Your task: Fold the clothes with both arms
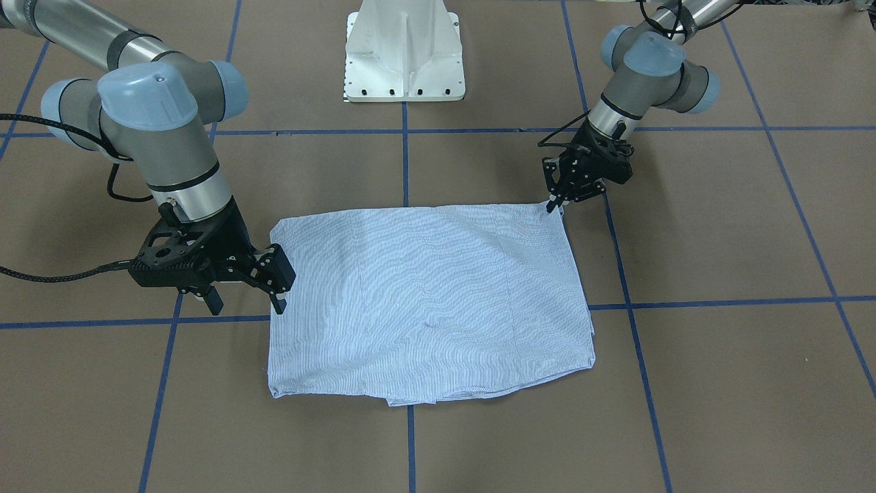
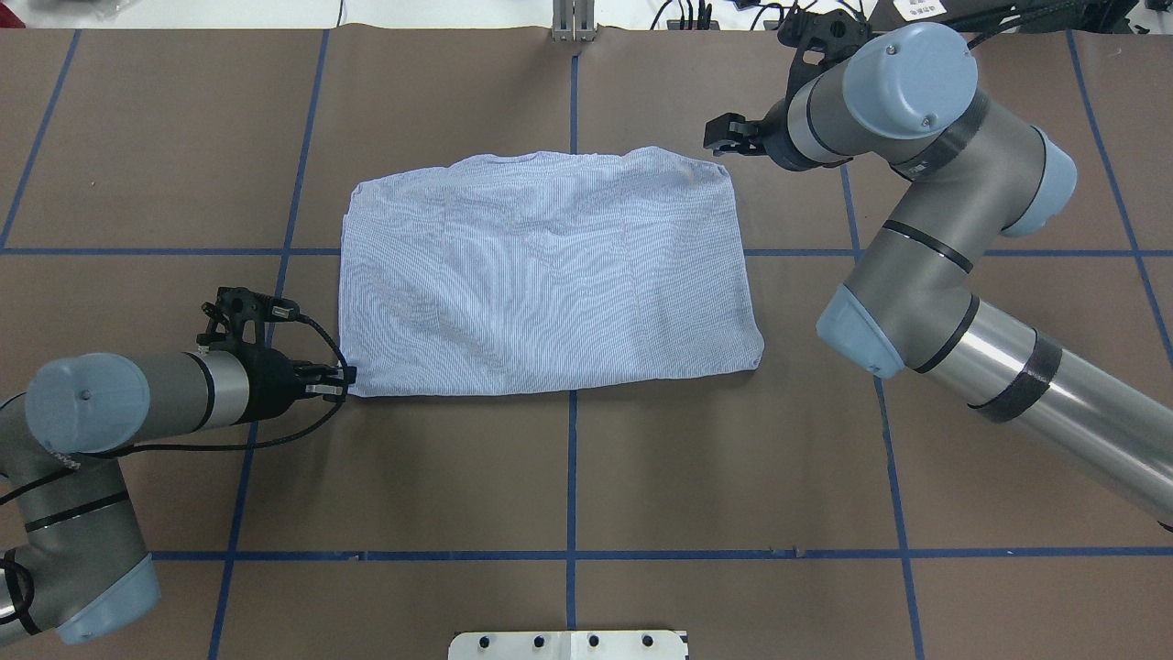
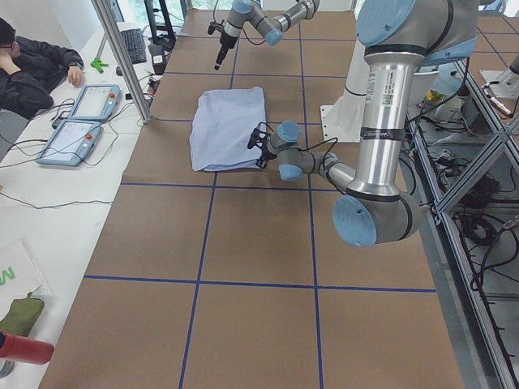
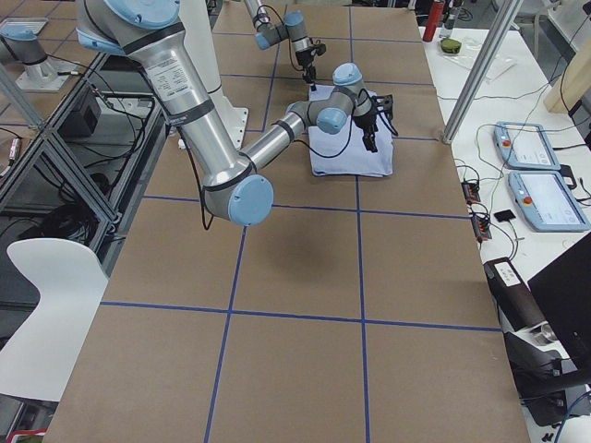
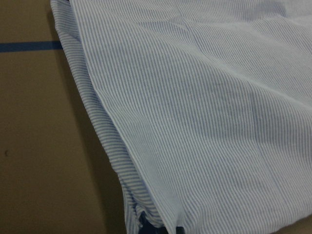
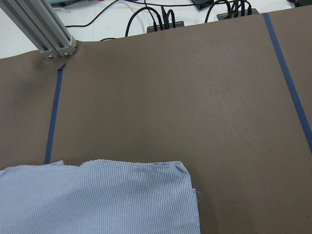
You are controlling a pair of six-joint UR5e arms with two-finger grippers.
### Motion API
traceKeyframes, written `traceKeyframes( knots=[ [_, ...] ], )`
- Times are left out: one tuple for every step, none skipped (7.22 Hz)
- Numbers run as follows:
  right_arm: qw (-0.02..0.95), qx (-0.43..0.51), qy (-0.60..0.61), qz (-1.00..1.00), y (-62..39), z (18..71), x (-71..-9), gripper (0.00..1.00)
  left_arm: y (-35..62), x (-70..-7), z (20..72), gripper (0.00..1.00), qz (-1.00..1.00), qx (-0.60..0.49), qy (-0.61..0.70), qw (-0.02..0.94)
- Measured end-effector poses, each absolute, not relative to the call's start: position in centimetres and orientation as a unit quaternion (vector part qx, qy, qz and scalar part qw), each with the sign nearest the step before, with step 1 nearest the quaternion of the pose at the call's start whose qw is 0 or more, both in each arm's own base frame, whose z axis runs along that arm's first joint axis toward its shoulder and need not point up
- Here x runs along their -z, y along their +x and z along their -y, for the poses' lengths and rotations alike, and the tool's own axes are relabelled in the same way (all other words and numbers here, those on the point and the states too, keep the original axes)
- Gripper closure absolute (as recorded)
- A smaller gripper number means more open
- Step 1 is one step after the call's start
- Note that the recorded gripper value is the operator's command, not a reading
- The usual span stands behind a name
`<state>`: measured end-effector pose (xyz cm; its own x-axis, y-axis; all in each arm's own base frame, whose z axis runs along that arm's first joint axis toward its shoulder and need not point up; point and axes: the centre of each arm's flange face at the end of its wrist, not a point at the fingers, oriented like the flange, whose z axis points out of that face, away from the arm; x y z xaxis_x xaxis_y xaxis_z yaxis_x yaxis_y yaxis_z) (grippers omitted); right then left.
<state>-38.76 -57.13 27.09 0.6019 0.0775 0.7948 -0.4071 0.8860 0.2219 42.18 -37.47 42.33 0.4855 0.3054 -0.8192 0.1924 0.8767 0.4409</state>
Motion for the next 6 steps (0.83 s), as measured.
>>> traceKeyframes(
  knots=[
    [0.874, -0.139, 0.194, 0.424, -38.8, 57.1, -27.1, 0.0, 40.4, -42.8, 39.5, 1.0, -0.489, -0.035, 0.267, 0.829],
    [0.874, -0.139, 0.194, 0.424, -38.8, 57.1, -27.1, 0.0, 38.4, -43.6, 42.1, 1.0, -0.469, -0.029, 0.285, 0.836],
    [0.873, -0.139, 0.194, 0.425, -38.8, 57.1, -27.1, 0.0, 36.7, -44.6, 45.6, 1.0, -0.445, -0.021, 0.302, 0.843],
    [0.873, -0.14, 0.194, 0.426, -38.7, 57.1, -27.1, 0.0, 36.0, -45.3, 50.2, 1.0, -0.421, -0.013, 0.318, 0.849],
    [0.872, -0.142, 0.194, 0.427, -38.7, 57.0, -26.9, 0.0, 36.0, -45.8, 55.4, 1.0, -0.396, -0.004, 0.329, 0.857],
    [0.871, -0.143, 0.193, 0.429, -38.7, 56.9, -26.8, 0.0, 36.0, -46.1, 60.4, 1.0, -0.372, 0.002, 0.336, 0.865]
  ],
)
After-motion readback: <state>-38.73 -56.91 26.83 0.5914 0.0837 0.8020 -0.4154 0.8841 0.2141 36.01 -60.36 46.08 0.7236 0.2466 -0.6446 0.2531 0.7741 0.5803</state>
